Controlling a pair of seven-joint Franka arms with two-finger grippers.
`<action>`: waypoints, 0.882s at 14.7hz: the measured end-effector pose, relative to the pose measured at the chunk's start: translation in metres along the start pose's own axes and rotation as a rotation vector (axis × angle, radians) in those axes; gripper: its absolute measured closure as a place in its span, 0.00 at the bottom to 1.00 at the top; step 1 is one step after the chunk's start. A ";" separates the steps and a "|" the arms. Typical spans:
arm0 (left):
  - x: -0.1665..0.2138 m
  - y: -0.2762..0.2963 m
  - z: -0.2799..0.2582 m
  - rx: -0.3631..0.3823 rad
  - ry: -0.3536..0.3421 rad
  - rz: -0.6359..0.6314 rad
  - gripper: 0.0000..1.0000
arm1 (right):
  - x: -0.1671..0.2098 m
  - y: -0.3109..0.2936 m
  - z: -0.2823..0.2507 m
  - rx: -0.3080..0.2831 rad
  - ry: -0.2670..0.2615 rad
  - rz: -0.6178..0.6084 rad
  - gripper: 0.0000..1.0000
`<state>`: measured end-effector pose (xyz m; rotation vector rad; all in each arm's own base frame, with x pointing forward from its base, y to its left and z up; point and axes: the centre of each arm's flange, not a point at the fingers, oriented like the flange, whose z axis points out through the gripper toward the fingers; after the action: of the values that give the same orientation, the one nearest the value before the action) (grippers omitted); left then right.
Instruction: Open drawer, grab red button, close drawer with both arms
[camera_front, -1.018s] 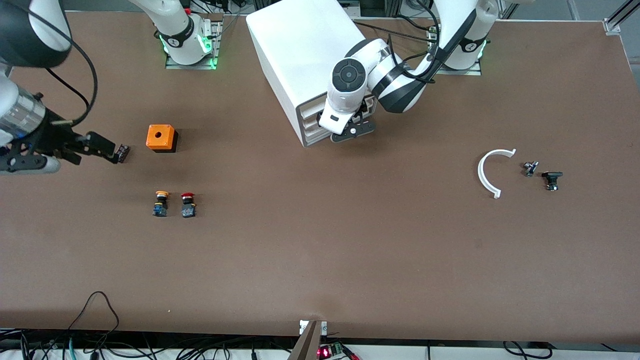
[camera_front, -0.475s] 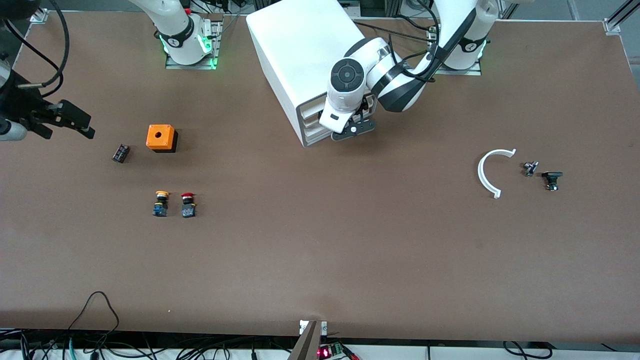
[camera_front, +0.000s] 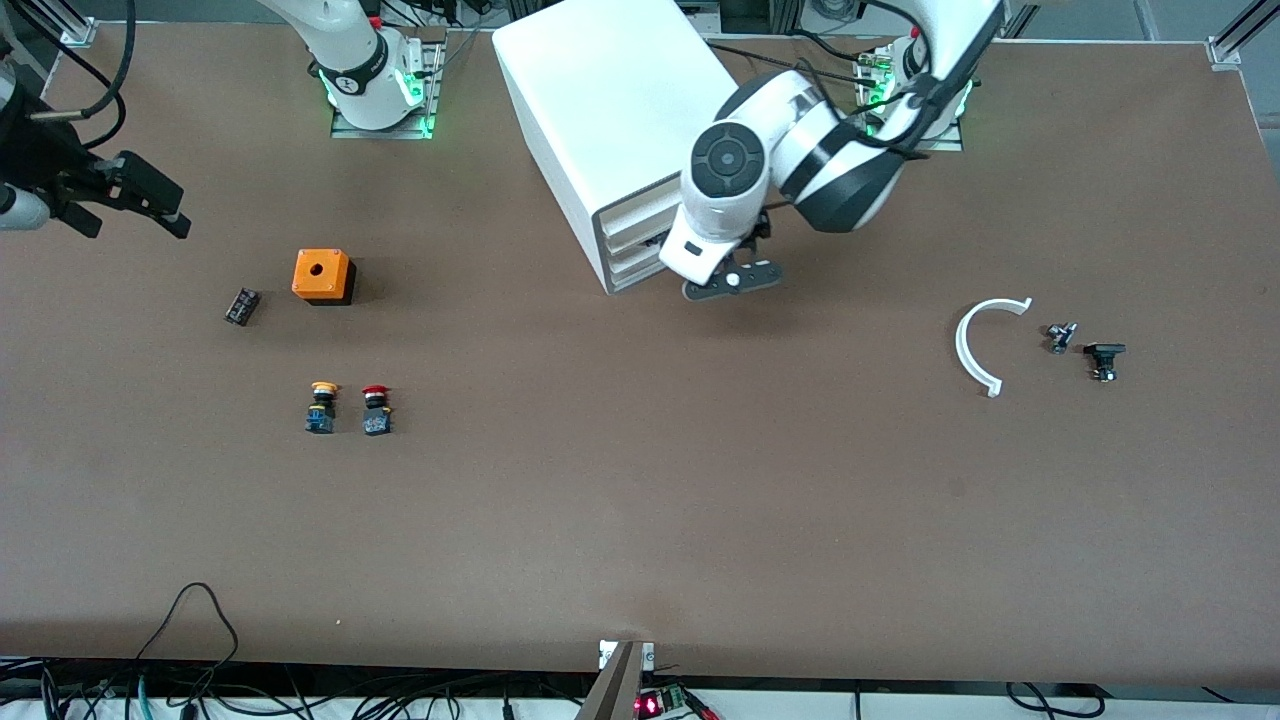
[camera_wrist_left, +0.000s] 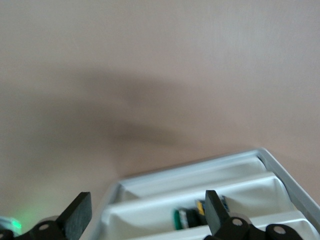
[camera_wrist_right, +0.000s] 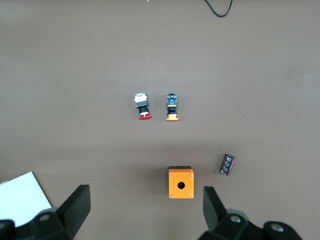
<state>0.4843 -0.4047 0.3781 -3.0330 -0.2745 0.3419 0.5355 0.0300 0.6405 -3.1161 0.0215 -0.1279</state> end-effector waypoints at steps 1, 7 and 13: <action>0.012 -0.011 -0.018 0.008 0.031 0.041 0.00 | -0.001 0.000 -0.002 0.001 0.001 0.000 0.00; 0.077 -0.092 -0.112 0.044 0.095 0.309 0.00 | -0.001 0.000 -0.001 0.000 -0.003 0.002 0.00; 0.120 -0.232 -0.179 -0.035 0.136 0.450 0.00 | -0.002 0.001 -0.001 0.000 -0.004 0.004 0.00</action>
<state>0.6007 -0.1649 0.5488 -3.1070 0.4216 0.1534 0.5339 0.0288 0.6409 -3.1159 0.0272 -0.1223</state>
